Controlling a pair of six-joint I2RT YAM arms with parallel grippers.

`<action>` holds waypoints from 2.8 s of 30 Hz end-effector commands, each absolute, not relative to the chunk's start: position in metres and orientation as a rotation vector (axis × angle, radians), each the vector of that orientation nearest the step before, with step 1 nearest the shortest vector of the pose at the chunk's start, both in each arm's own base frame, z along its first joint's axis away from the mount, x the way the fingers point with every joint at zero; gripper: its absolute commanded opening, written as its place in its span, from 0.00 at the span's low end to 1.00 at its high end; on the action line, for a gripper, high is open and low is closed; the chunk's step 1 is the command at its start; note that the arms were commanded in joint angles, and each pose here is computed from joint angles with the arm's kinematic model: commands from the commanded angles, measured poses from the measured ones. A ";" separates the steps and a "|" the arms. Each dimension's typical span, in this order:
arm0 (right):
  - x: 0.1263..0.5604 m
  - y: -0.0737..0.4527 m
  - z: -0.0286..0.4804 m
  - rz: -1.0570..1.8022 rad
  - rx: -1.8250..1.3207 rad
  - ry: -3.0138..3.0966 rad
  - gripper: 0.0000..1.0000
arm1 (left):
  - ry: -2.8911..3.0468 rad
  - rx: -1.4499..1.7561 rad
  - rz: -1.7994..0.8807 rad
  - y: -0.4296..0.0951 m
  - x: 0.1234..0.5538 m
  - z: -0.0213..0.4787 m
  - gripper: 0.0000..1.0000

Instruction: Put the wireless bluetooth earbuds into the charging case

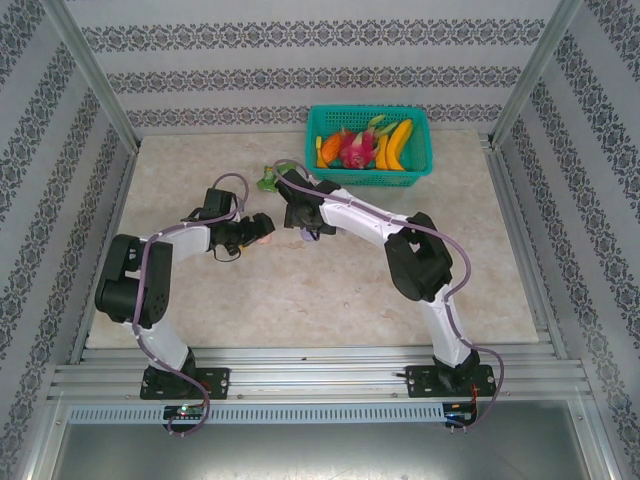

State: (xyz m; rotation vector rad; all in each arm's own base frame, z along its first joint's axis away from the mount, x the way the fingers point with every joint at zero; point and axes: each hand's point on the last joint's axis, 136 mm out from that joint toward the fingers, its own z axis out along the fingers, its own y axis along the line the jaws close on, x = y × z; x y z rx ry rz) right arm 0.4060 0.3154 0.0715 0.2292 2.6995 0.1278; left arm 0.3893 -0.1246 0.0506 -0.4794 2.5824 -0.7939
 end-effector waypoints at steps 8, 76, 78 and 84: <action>0.408 0.316 0.045 0.033 0.319 2.752 0.80 | 2.439 -0.449 -0.625 -0.094 0.398 0.127 1.00; 0.264 0.205 0.009 -0.089 0.221 2.900 0.67 | 2.268 -0.629 -0.887 -0.193 0.359 0.141 1.00; 0.264 0.204 0.007 -0.091 0.246 2.907 0.66 | 2.252 -0.673 -0.879 -0.193 0.358 0.137 1.00; 0.265 0.204 0.004 -0.080 0.277 2.910 0.60 | 2.259 -0.685 -0.851 -0.197 0.355 0.132 1.00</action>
